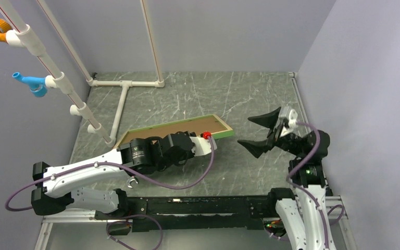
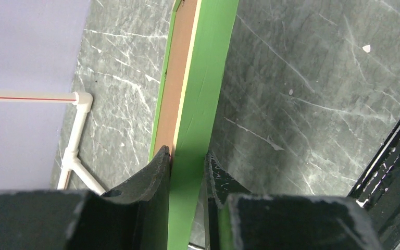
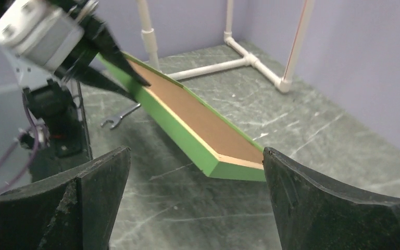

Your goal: Put the photo into the frame

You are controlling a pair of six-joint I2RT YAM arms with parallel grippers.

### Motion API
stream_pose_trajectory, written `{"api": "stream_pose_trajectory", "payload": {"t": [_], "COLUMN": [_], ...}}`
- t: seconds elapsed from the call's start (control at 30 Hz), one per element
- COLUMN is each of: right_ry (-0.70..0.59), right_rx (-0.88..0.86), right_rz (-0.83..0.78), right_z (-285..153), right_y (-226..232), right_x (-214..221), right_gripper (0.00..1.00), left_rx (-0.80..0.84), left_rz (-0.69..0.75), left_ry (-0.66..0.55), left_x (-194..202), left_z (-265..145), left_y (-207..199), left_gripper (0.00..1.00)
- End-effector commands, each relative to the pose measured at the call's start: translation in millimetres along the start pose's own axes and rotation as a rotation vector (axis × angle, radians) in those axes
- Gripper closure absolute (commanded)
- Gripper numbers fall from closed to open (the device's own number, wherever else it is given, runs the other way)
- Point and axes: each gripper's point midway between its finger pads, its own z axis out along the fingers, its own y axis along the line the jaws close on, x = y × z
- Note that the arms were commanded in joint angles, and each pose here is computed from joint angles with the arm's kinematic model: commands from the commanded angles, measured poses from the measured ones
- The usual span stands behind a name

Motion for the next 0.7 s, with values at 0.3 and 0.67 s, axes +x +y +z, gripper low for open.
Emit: {"api": "stream_pose_trajectory", "payload": {"t": [0.3,0.67], "right_ry": [0.033,0.081], "right_rx": [-0.217,-0.278], "right_rz": [-0.534,-0.574], "right_z": [-4.7,24.9], "right_y": [13.4,2.7], "right_x": [32.9,52.6], "right_gripper": [0.02,0.07], "left_rx": [0.018,0.037], "left_rz": [-0.206,-0.224], "left_ry": [-0.184,-0.201], "left_x": [-40.8,-45.2], "left_z": [-19.9,-18.0], "left_y": [18.9,16.8], "left_gripper": [1.00,1.00]}}
